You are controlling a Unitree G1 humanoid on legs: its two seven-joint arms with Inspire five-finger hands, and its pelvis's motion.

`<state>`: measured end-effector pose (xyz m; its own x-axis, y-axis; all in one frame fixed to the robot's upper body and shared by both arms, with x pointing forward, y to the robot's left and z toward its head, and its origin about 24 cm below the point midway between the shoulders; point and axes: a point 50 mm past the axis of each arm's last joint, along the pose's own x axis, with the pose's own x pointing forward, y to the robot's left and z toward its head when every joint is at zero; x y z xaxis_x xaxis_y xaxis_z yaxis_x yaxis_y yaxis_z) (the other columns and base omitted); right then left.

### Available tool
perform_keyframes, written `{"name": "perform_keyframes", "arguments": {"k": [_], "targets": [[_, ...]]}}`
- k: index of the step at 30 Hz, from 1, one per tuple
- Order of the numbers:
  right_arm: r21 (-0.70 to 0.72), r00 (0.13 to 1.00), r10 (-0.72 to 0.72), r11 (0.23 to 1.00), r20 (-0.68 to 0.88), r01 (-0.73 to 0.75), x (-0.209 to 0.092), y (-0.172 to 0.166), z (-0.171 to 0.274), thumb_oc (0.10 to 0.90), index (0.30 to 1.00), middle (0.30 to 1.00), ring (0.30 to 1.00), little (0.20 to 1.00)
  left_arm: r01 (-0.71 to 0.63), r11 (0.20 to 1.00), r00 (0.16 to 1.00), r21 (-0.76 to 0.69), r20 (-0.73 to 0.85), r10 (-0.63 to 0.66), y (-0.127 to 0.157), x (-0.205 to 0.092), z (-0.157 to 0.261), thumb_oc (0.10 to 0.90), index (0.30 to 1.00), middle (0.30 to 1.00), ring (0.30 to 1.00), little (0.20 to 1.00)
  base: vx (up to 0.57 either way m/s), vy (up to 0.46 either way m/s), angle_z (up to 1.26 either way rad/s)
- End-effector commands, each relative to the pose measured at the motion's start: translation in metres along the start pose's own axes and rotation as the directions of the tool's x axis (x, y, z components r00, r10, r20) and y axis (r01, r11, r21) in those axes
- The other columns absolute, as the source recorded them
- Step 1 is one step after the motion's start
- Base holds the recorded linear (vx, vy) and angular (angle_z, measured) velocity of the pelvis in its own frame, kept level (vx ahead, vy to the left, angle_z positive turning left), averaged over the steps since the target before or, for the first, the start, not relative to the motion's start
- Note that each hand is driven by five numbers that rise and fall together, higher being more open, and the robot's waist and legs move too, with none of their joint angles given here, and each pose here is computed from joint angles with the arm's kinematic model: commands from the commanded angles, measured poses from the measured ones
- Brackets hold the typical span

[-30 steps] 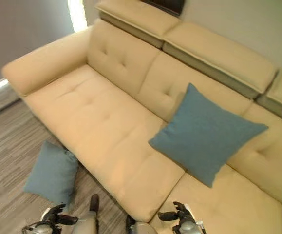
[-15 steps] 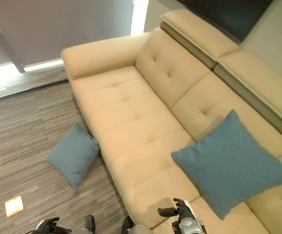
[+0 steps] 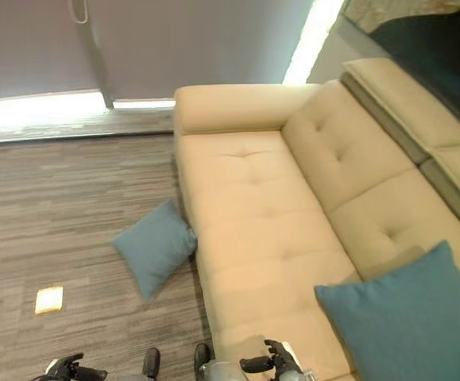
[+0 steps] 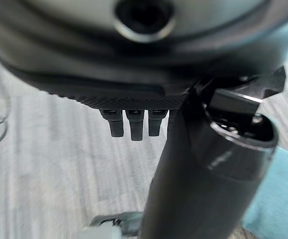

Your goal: Pick up all the scattered cushions and arrange them neatly on the sofa.

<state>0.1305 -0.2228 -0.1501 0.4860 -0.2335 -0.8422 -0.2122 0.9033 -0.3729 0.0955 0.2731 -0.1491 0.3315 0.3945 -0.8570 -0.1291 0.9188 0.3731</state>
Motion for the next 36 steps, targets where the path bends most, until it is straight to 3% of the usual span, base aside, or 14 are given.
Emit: {"name": "perform_keyframes", "arguments": {"k": [1,19,27,36], "targets": [[-0.019,0.995,-0.082,0.996,0.062,0.083,0.002,-0.026,0.011,0.800,0.900,0.900,0.900,0.900,-0.032,0.999,0.998,-0.018,0.050,0.033,0.012,0.001,0.009,0.800,0.900,0.900,0.900,0.900,0.05,-0.078,0.79],[-0.031,0.995,-0.100,0.995,-0.028,0.099,0.002,-0.030,-0.006,0.800,0.900,0.900,0.900,0.900,-0.010,0.999,0.999,0.043,0.040,0.008,0.002,0.000,0.007,0.800,0.900,0.900,0.900,0.900,0.15,0.128,0.19],[-0.036,0.999,-0.033,0.999,-0.020,0.033,0.001,-0.008,-0.002,0.800,0.900,0.900,0.900,0.900,-0.043,0.997,0.999,0.064,0.030,0.042,0.016,0.001,0.007,0.800,0.900,0.900,0.900,0.900,0.13,0.253,0.05],[-0.057,0.998,-0.048,0.997,-0.036,0.046,0.000,-0.015,-0.011,0.800,0.900,0.900,0.900,0.900,-0.025,0.994,0.999,0.105,0.034,0.022,0.014,0.001,0.006,0.800,0.900,0.900,0.900,0.900,0.25,0.077,0.21]]}}
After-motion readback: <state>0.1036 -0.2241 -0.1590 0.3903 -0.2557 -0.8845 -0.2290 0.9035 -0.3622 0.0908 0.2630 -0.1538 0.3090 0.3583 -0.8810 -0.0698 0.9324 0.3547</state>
